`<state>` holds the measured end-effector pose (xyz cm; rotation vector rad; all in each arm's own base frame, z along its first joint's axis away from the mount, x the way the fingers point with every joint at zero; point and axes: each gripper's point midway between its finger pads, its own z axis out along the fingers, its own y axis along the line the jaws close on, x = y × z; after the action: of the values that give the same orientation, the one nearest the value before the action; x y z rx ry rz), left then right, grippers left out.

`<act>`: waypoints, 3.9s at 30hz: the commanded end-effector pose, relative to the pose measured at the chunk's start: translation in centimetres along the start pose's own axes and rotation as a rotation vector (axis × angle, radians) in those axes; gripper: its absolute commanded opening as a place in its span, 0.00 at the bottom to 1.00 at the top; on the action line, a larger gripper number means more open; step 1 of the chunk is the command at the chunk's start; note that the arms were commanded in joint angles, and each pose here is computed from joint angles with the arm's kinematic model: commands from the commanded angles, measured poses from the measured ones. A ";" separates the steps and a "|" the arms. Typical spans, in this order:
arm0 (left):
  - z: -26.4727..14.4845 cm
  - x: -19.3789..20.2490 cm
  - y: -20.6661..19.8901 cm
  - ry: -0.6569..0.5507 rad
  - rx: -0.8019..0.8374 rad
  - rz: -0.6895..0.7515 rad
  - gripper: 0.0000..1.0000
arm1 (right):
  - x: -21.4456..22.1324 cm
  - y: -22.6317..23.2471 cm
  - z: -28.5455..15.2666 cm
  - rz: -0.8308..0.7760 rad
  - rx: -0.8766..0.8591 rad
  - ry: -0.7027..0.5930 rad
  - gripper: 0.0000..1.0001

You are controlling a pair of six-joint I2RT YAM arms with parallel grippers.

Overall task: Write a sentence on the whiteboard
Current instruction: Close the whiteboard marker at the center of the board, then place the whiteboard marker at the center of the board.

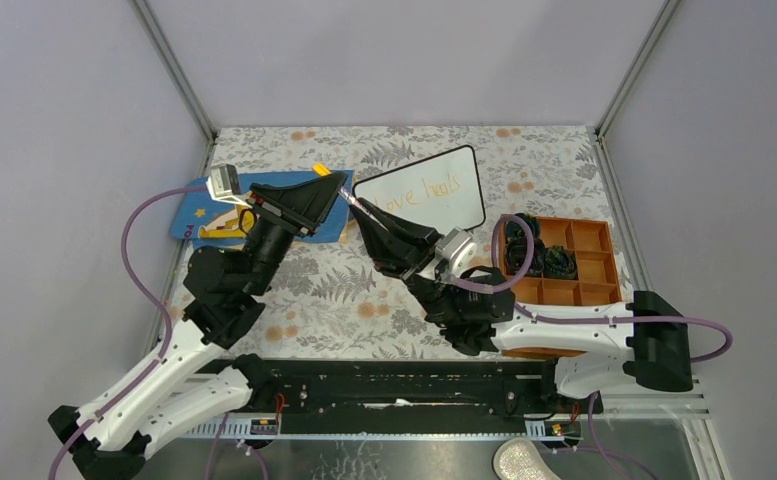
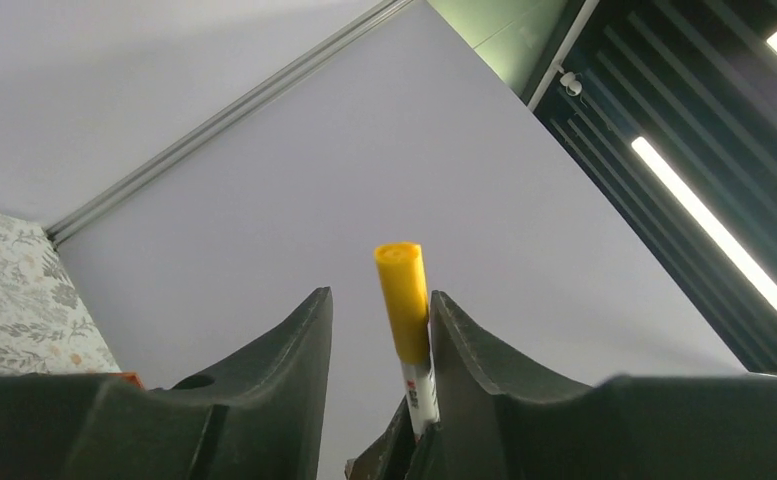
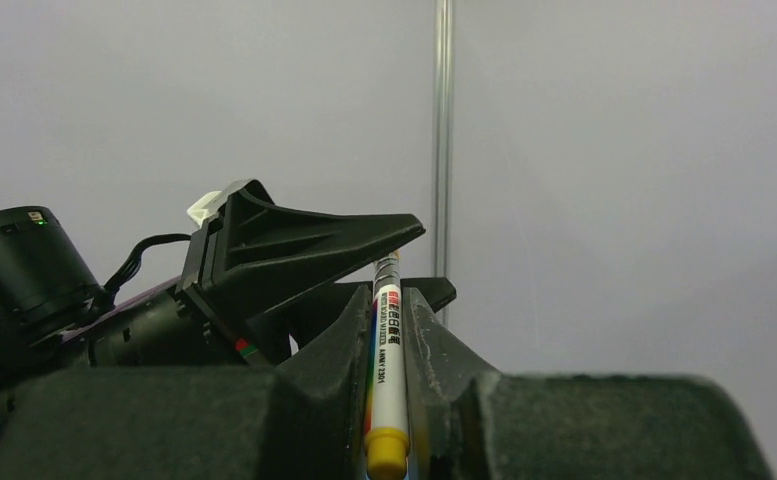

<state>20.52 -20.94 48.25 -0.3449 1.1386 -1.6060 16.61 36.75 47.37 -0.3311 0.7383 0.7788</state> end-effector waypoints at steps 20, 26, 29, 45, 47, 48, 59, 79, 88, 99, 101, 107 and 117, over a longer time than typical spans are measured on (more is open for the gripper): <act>-1.1 -0.3 3.1 0.021 -0.171 0.180 0.00 | 1.5 -0.2 -2.5 0.081 -0.050 0.272 1.00; -4.4 -2.5 8.3 0.021 -0.465 0.430 0.00 | 2.0 -1.2 -6.9 0.102 -0.083 0.460 1.00; -6.2 -2.5 11.7 0.069 -0.603 0.539 0.00 | 3.0 -3.9 -10.1 0.074 0.013 0.547 1.00; -9.8 4.9 26.5 0.563 -1.002 0.706 0.00 | 8.3 -10.1 -19.0 -0.052 0.336 0.791 1.00; -10.1 5.3 27.5 0.594 -1.023 0.696 0.00 | 8.9 -10.4 -19.4 -0.055 0.369 0.797 1.00; -10.3 5.4 28.1 0.611 -1.034 0.686 0.00 | 9.1 -10.5 -19.6 -0.055 0.379 0.803 1.00; -12.5 8.1 34.5 0.837 -1.177 0.578 0.00 | 11.2 -9.5 -21.4 -0.044 0.334 0.883 1.00; -19.1 9.8 40.2 0.914 -1.364 0.548 0.02 | 12.6 -10.0 -23.2 -0.117 0.362 0.986 1.00; -19.9 9.9 41.9 0.895 -1.414 0.554 0.10 | 12.4 -10.2 -22.9 -0.125 0.377 0.984 1.00; -20.5 10.2 42.3 0.890 -1.432 0.533 0.29 | 12.1 -10.8 -22.9 -0.140 0.402 0.973 1.00; -20.6 10.2 42.2 0.886 -1.434 0.533 0.34 | 12.2 -10.9 -23.4 -0.157 0.400 0.994 1.00; -20.7 10.1 41.9 0.882 -1.432 0.531 0.42 | 12.1 -10.9 -23.6 -0.150 0.402 0.995 1.00; -21.6 10.8 40.8 0.912 -1.420 0.578 0.42 | 11.9 -11.1 -23.4 -0.162 0.406 0.992 1.00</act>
<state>26.06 -18.44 1.37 -0.1155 2.6780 -0.1764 18.80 23.19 19.92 -0.4825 1.7784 0.2299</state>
